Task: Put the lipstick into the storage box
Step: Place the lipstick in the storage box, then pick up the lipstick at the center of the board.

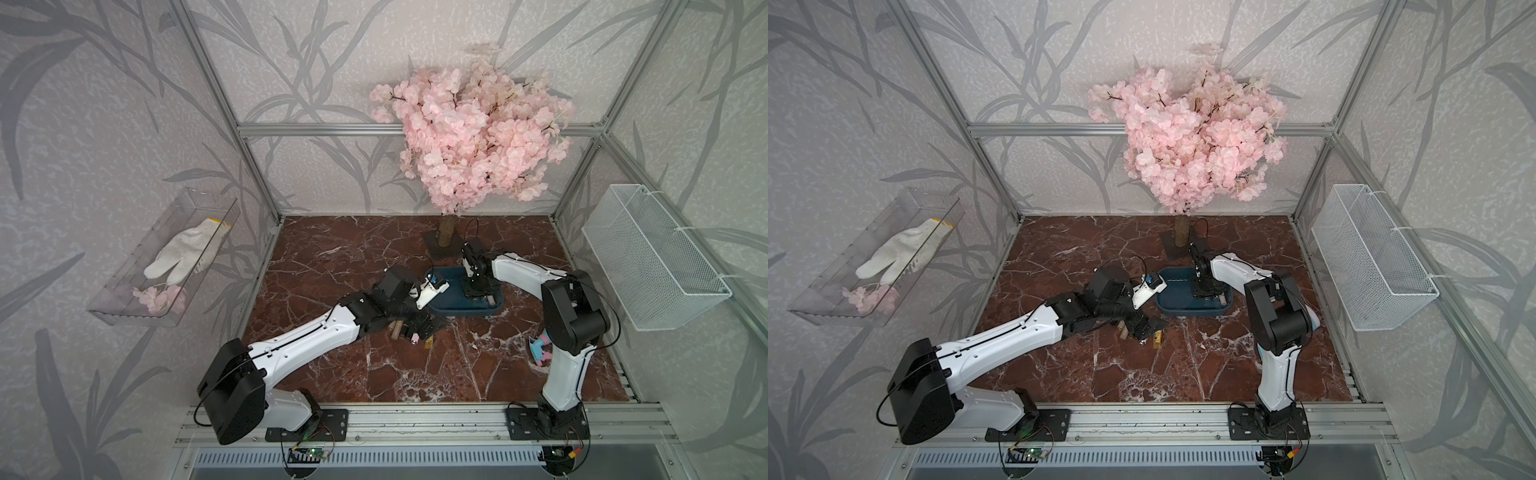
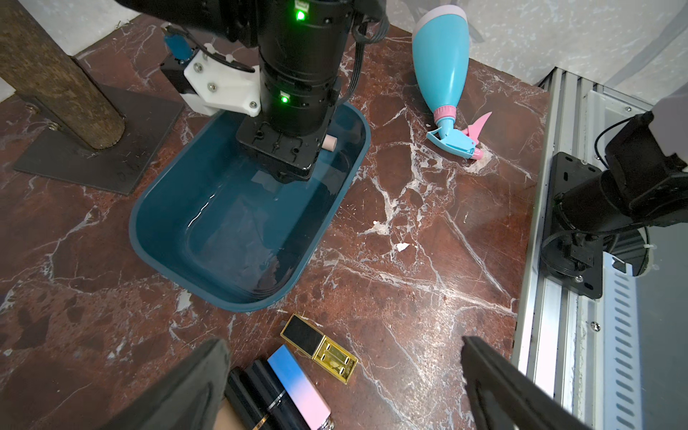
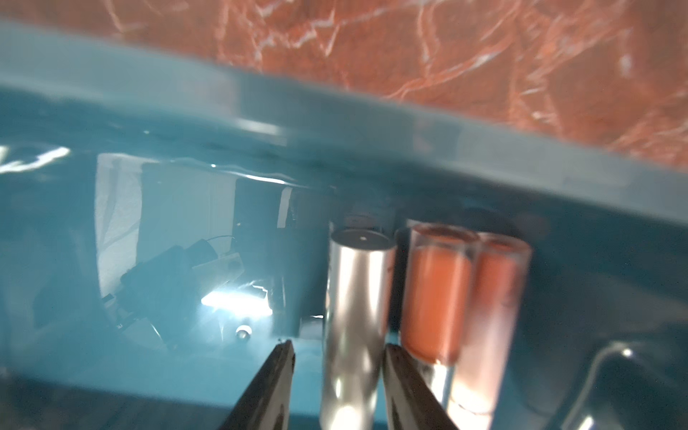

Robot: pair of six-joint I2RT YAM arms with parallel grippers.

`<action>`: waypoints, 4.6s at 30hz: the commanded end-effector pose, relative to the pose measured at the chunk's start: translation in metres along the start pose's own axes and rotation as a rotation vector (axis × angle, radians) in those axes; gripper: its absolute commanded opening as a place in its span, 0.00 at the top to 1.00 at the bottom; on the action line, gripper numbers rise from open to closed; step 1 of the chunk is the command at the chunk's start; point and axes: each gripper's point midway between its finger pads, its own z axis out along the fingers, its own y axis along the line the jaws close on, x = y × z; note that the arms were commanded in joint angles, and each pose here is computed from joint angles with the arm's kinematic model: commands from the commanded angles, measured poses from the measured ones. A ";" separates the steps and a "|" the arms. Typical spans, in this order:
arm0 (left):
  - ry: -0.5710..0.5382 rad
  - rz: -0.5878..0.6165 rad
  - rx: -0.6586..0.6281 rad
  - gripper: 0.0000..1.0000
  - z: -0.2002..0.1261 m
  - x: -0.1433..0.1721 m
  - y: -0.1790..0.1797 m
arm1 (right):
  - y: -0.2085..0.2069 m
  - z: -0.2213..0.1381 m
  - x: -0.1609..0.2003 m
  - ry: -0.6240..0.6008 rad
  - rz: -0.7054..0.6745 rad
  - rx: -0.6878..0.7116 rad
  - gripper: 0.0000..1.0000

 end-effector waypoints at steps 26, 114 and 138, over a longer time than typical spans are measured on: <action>-0.147 -0.167 -0.184 0.00 -0.037 -0.003 0.022 | 0.024 -0.128 0.013 -0.266 0.053 -0.229 0.53; -0.174 -0.250 -0.379 0.00 -0.096 0.074 0.034 | 0.160 -0.009 0.108 0.063 -0.207 -0.058 0.57; -0.197 -0.234 -0.302 0.00 -0.090 0.064 0.023 | 0.153 -0.039 0.108 0.011 -0.242 -0.090 0.81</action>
